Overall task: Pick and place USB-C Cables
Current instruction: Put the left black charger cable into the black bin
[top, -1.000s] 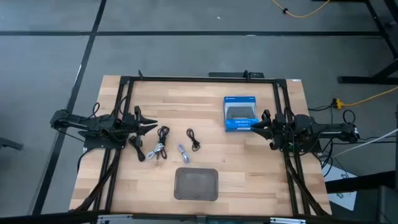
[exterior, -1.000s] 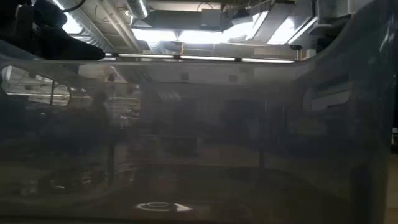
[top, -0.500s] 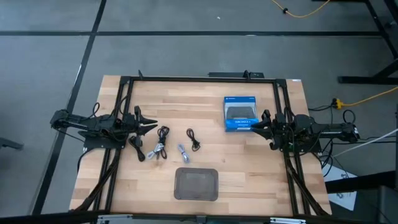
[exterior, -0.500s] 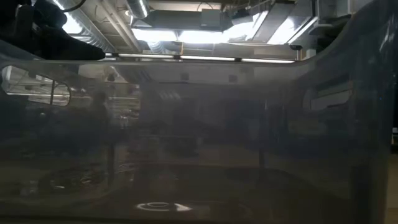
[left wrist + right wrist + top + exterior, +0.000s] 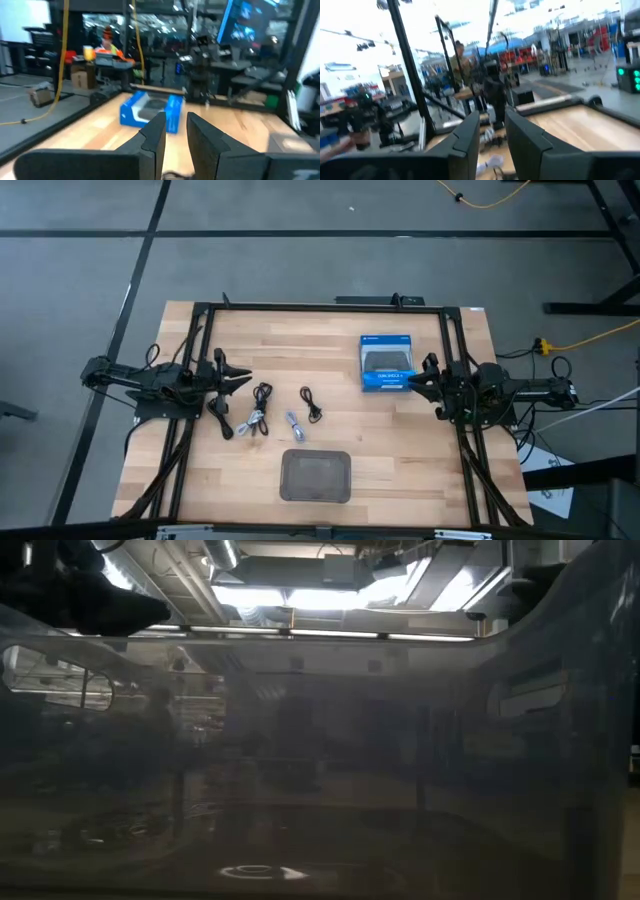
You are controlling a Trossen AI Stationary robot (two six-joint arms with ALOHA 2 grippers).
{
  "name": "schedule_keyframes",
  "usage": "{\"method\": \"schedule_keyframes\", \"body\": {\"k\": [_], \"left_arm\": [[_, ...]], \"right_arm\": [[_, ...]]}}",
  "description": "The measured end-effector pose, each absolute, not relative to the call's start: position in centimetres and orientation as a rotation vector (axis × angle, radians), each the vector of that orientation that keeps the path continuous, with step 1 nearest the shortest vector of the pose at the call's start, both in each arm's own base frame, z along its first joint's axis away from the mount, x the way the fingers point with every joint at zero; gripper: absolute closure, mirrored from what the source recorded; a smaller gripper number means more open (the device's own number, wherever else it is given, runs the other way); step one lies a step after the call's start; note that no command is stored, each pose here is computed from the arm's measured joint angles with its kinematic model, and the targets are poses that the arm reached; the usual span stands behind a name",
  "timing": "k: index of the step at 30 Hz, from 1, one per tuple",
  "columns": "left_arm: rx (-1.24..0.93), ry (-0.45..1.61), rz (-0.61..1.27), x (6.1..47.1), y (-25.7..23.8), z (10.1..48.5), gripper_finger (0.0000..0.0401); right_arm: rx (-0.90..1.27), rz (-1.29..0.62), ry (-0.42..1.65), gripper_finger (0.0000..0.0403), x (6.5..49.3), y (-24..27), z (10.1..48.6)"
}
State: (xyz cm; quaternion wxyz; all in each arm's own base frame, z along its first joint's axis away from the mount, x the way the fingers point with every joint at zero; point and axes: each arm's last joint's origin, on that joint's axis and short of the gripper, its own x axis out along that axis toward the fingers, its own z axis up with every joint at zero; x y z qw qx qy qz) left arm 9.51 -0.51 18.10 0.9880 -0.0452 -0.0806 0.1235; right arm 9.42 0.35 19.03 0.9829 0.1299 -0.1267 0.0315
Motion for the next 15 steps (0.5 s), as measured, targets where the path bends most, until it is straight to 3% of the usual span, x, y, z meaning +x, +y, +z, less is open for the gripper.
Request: {"method": "schedule_keyframes", "body": {"k": [15], "left_arm": [[-0.195, -0.173, 0.265, 9.5, -0.4, 18.1, 0.0331]], "right_arm": [[0.4, 0.133, -0.64, 0.0305, 7.8, 0.2, 22.4]]}}
